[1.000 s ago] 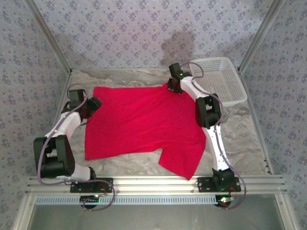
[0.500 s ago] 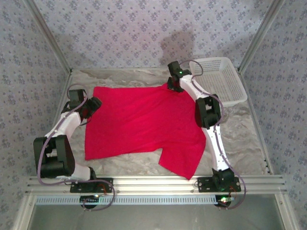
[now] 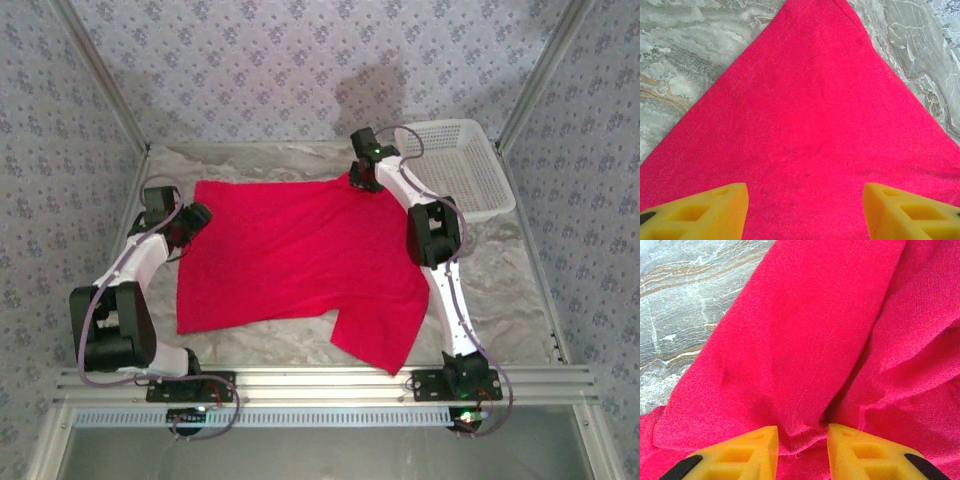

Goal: Fold the inside-out t-shirt

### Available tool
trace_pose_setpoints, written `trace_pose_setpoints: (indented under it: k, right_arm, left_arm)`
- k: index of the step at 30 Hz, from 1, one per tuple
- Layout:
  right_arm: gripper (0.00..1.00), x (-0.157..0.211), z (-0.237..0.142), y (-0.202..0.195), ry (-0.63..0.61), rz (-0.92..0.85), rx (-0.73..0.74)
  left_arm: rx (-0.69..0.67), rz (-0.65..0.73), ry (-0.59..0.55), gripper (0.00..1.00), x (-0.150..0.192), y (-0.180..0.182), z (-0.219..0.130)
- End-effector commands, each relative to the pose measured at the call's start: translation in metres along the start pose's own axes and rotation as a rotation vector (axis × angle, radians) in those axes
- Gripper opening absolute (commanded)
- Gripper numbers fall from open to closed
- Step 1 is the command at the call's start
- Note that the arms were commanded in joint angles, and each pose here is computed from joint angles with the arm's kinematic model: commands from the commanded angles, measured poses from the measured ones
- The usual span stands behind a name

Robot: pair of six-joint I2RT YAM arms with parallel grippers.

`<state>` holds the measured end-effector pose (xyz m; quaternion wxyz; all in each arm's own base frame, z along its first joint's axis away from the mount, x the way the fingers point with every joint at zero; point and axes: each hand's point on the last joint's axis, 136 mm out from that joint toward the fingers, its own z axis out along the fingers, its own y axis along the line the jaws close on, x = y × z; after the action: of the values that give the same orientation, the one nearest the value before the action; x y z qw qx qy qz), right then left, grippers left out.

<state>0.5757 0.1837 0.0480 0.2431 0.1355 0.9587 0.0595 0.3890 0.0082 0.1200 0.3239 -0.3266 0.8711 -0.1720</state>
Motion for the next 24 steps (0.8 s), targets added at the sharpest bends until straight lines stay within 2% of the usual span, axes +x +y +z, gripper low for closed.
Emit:
trace_pose_setpoints:
  k: [1, 3, 6, 8, 10, 14, 16, 20, 24]
  right_arm:
    - [0.27, 0.007, 0.011, -0.012, 0.03, 0.01, 0.026]
    - [0.2, 0.007, 0.013, -0.013, 0.031, 0.011, 0.027]
    - [0.19, 0.005, 0.014, -0.014, 0.028, 0.021, 0.02]
    - [0.24, 0.005, 0.014, -0.014, 0.027, 0.022, 0.019]
    - [0.35, 0.005, 0.014, -0.014, 0.029, 0.021, 0.023]
    - [0.36, 0.01, 0.019, -0.017, 0.039, 0.032, 0.026]
    - [0.33, 0.012, 0.021, -0.016, 0.047, 0.041, 0.02]
    - [0.18, 0.005, 0.019, -0.016, 0.026, 0.045, 0.021]
    - [0.13, 0.002, 0.012, -0.014, 0.019, 0.041, 0.027]
  left_arm:
    - [0.022, 0.017, -0.012, 0.61, -0.009, -0.008, -0.003]
    - [0.021, 0.018, -0.014, 0.61, -0.01, -0.008, -0.003]
    - [0.022, 0.019, -0.014, 0.61, -0.01, -0.009, -0.004]
    - [0.022, 0.019, -0.015, 0.6, -0.01, -0.009, -0.004]
    - [0.022, 0.018, -0.014, 0.6, -0.01, -0.009, -0.004]
    - [0.022, 0.015, -0.015, 0.6, -0.01, -0.008, -0.003]
    - [0.025, 0.015, -0.016, 0.6, -0.01, -0.009, -0.004]
    - [0.022, 0.018, -0.016, 0.6, -0.01, -0.009, -0.005]
    - [0.023, 0.015, -0.017, 0.59, -0.011, -0.009, -0.004]
